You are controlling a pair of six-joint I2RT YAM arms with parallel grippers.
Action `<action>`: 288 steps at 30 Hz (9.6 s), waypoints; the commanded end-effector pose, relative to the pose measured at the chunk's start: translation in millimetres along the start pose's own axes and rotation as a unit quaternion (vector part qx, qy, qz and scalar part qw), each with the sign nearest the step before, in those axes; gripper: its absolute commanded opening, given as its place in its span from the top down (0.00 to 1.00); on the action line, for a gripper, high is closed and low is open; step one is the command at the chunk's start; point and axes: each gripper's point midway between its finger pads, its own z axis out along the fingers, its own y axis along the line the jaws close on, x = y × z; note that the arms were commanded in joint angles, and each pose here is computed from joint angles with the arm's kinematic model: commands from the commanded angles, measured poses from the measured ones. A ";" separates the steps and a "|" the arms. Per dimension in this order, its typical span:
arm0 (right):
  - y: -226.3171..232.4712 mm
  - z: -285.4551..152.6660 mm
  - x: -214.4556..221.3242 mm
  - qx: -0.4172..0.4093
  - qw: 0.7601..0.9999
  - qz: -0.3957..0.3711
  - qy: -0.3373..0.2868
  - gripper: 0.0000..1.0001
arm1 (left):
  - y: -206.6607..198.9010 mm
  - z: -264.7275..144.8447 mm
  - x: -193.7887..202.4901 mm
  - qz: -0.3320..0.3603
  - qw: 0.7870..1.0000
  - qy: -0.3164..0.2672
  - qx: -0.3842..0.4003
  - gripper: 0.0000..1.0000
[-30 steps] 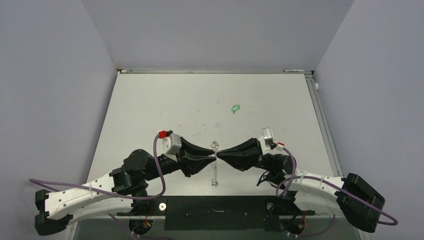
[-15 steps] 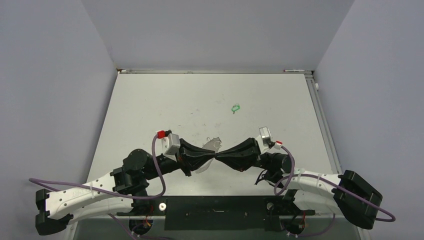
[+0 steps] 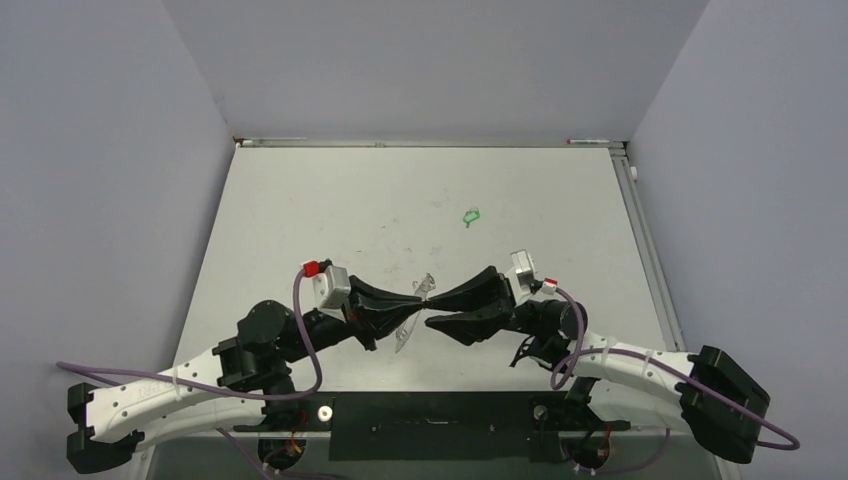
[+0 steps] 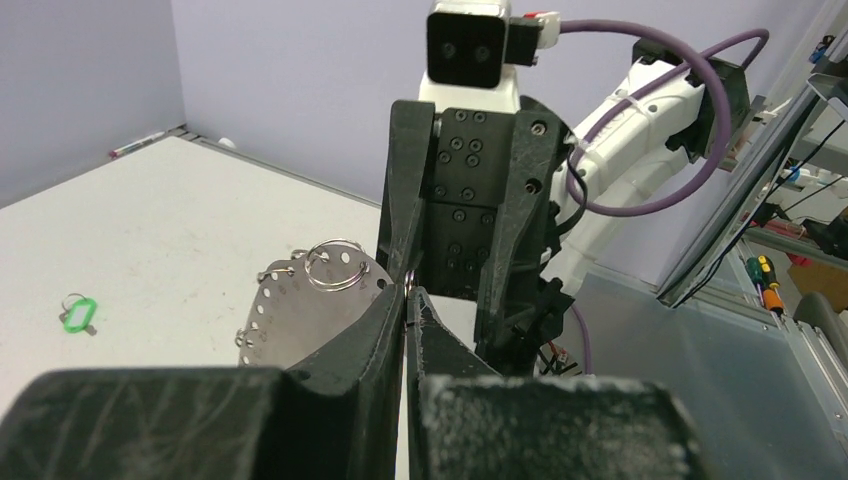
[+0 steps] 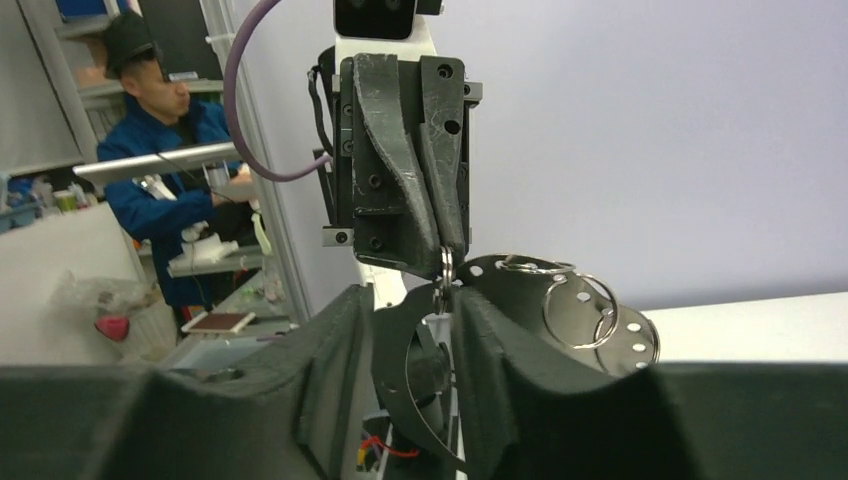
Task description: Put the keys on the keyring
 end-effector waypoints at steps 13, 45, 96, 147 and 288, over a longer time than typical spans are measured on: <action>-28.0 -15.9 7.6 0.085 0.957 -0.158 0.227 0.55 | 16.4 -17.3 8.4 0.028 0.992 0.103 -0.060 1.00; -17.3 1.5 36.3 -0.014 0.955 -0.125 0.268 0.68 | 13.8 -20.7 19.9 0.021 0.981 0.183 -0.065 1.00; -10.8 7.9 6.4 0.015 0.973 -0.133 0.190 0.95 | 2.5 -36.9 11.0 -0.004 0.996 0.082 -0.024 0.67; 1.7 9.8 24.2 -0.020 0.973 -0.105 0.204 0.95 | 0.3 -31.1 12.6 0.094 0.994 -0.040 0.033 0.80; -435.8 -250.6 72.2 0.523 0.766 0.099 0.361 0.95 | 83.6 -82.7 64.6 0.046 0.957 0.200 -0.205 1.00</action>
